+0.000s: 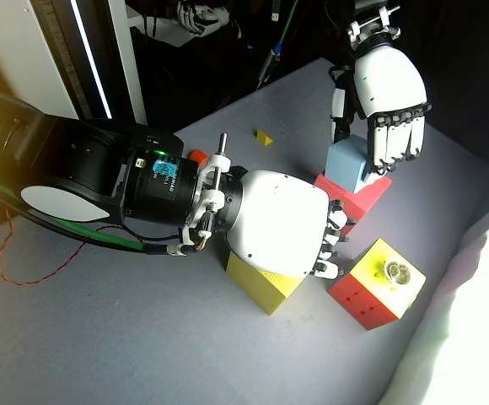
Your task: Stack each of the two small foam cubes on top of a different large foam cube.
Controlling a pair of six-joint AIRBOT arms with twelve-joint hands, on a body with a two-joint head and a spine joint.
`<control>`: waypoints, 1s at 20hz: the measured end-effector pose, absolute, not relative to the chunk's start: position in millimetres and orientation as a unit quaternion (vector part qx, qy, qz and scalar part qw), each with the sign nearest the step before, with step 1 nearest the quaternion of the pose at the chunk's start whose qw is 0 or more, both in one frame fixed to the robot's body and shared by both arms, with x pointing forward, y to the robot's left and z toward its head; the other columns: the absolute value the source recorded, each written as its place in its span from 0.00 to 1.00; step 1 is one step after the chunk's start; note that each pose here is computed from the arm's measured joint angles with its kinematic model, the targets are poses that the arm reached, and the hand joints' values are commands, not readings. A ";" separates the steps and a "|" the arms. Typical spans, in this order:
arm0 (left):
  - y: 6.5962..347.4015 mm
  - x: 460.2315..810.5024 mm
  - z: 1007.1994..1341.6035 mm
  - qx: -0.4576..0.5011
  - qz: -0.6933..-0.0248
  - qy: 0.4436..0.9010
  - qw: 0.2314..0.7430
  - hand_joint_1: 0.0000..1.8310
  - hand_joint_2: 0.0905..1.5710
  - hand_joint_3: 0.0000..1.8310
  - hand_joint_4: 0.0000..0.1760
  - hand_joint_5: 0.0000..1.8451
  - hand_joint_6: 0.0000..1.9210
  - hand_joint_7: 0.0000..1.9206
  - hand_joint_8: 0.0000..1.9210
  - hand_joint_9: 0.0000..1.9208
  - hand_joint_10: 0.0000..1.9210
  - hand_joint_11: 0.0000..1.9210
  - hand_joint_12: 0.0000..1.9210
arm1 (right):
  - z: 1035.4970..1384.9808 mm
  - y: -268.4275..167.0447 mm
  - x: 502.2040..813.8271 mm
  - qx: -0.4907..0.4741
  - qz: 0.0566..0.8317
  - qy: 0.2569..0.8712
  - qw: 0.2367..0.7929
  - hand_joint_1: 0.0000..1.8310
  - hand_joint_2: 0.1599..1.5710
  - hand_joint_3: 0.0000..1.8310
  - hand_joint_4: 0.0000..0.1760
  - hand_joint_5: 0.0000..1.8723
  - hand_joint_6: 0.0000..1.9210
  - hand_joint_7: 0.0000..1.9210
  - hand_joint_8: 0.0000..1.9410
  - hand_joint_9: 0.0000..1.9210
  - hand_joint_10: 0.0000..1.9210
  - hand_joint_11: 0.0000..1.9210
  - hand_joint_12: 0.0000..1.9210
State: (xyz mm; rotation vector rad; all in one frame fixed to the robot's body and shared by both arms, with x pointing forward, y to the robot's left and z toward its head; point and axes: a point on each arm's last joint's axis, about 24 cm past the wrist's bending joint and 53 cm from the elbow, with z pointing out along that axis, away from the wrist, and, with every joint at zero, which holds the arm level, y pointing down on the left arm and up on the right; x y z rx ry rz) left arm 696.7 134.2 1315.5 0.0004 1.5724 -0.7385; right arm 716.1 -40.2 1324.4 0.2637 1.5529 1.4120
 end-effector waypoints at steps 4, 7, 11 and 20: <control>136.9 698.8 1311.6 -0.003 -0.323 0.694 0.644 0.74 0.72 0.00 0.00 0.47 0.54 0.47 0.61 0.41 0.76 0.25 0.90 | 1323.2 -39.6 715.8 0.105 0.579 0.641 0.493 0.67 0.68 0.00 0.00 0.52 0.46 0.53 0.55 0.52 0.25 0.27 0.61; 137.0 698.9 1310.3 -0.003 -0.323 0.695 0.643 0.74 0.73 0.00 0.00 0.46 0.53 0.47 0.62 0.40 0.76 0.25 0.89 | 1318.7 -39.5 715.9 0.102 0.574 0.644 0.494 0.67 0.67 0.00 0.00 0.53 0.45 0.53 0.54 0.52 0.25 0.27 0.61; 137.6 699.1 1309.3 -0.006 -0.323 0.696 0.642 0.74 0.74 0.00 0.00 0.45 0.51 0.46 0.64 0.40 0.82 0.23 0.97 | 1318.0 -39.9 716.0 0.102 0.574 0.644 0.495 0.66 0.69 0.00 0.00 0.51 0.49 0.51 0.56 0.50 0.27 0.24 0.68; 139.8 700.9 1304.5 -0.004 -0.316 0.699 0.641 0.50 0.75 0.00 0.00 0.19 0.36 0.26 0.38 0.19 0.56 0.02 0.84 | 1318.8 -38.5 715.5 0.094 0.570 0.644 0.501 0.50 0.65 0.00 0.00 0.34 0.00 0.37 0.00 0.36 0.00 0.14 0.51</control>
